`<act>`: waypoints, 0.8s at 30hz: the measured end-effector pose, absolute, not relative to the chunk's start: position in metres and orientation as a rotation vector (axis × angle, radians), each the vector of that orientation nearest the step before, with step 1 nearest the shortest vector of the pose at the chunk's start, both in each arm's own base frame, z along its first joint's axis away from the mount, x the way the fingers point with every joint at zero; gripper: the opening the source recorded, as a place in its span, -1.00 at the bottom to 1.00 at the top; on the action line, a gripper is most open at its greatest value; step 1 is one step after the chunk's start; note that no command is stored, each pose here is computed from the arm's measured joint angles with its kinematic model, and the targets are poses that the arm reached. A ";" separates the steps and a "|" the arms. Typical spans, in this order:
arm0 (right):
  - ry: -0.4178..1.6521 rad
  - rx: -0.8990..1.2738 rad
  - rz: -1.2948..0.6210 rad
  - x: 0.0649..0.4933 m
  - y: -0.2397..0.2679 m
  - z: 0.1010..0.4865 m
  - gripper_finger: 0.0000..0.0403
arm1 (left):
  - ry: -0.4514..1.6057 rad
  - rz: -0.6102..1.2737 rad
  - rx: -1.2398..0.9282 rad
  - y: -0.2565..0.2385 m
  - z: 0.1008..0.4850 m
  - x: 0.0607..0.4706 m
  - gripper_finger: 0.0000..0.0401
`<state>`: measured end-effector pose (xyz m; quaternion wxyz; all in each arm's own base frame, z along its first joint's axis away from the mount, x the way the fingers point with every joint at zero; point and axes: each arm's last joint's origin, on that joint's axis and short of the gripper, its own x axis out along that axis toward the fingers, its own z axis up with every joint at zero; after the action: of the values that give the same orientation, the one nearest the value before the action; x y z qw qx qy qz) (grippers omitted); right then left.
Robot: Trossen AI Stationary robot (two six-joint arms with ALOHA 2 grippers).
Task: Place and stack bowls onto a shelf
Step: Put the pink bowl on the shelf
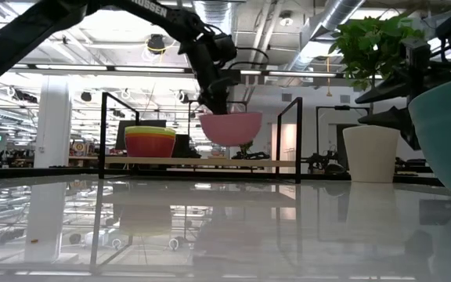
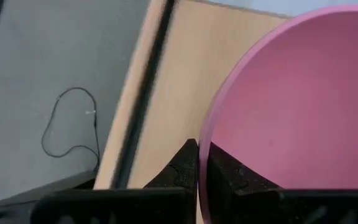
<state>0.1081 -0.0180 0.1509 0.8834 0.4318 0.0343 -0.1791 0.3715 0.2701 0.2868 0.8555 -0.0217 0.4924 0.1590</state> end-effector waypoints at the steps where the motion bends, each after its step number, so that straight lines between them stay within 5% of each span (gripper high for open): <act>1: 0.070 0.899 -0.378 0.108 -0.018 0.151 0.01 | 1.031 0.339 -0.051 0.273 0.286 0.370 -1.00; 24: 0.070 0.911 -0.420 0.109 -0.019 0.149 0.01 | 1.144 0.261 -0.156 0.298 0.248 0.358 -1.00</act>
<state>0.1091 -0.0194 0.1489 0.8763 0.4363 0.0338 -0.2012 0.3578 0.2981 0.2476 0.8300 -0.0734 0.5391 0.1231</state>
